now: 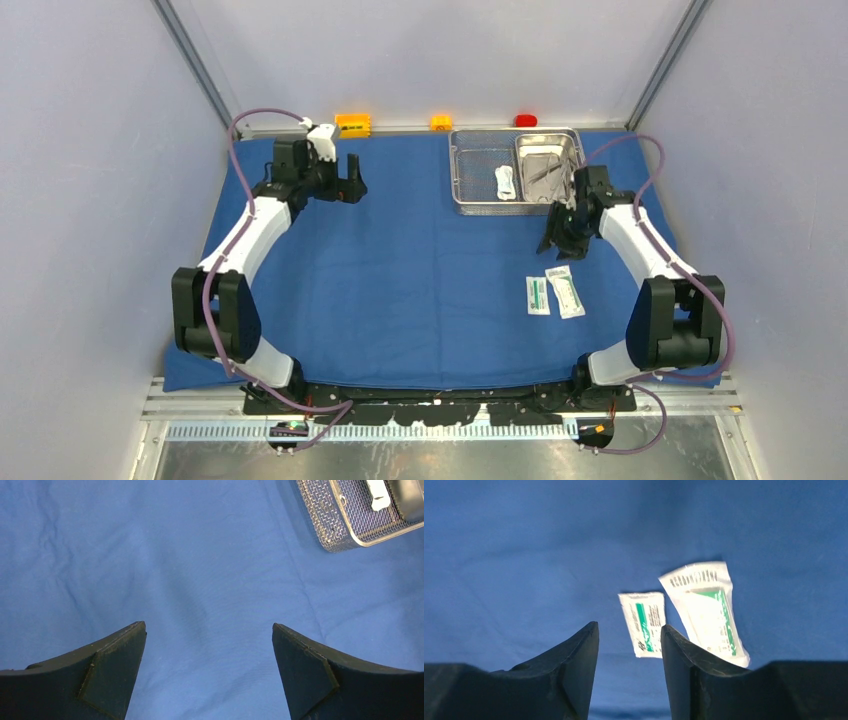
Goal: Open and lay out the surgical kit
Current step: Place the medical item in the surgical kit, then pick up the medical item from the container.
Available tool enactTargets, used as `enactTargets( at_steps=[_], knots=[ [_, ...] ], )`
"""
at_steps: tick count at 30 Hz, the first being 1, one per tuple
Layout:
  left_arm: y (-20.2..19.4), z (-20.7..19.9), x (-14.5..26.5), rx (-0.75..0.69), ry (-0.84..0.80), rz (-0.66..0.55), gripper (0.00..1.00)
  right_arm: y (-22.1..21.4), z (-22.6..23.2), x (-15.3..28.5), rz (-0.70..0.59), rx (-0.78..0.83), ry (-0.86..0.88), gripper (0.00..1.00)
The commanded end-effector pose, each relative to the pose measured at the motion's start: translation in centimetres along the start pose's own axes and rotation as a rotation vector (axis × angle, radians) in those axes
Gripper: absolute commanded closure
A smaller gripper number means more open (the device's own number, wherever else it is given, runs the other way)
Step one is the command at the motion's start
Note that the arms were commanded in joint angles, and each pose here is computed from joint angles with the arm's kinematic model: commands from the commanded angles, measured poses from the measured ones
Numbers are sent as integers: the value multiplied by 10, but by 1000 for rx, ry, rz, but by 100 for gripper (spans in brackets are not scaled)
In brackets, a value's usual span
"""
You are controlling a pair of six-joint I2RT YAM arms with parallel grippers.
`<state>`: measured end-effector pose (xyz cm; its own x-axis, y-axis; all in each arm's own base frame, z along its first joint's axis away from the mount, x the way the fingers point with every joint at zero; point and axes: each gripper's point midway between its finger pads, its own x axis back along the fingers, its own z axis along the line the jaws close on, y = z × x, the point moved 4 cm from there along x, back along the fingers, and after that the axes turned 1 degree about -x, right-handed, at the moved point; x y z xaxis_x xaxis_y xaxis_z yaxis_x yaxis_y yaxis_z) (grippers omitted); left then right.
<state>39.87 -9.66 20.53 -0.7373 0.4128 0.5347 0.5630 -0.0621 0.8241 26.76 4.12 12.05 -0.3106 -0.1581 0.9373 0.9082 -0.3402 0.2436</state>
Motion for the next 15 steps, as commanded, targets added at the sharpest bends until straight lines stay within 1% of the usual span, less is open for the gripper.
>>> enactTargets(
  at_steps=[1,5,8,13,15],
  knots=[
    [16,-10,14,-19,-19,-63,0,58,29,39,-233,76,104,46],
    [19,-11,19,-30,-20,-80,0,101,55,55,-362,129,147,45],
    [21,-13,21,-36,-27,-87,0,129,74,55,-403,164,154,45],
    [24,-15,21,-33,-46,-96,0,171,113,35,-432,273,112,46],
    [25,-16,20,-32,-54,-99,0,183,122,11,-408,293,86,46]
  ],
)
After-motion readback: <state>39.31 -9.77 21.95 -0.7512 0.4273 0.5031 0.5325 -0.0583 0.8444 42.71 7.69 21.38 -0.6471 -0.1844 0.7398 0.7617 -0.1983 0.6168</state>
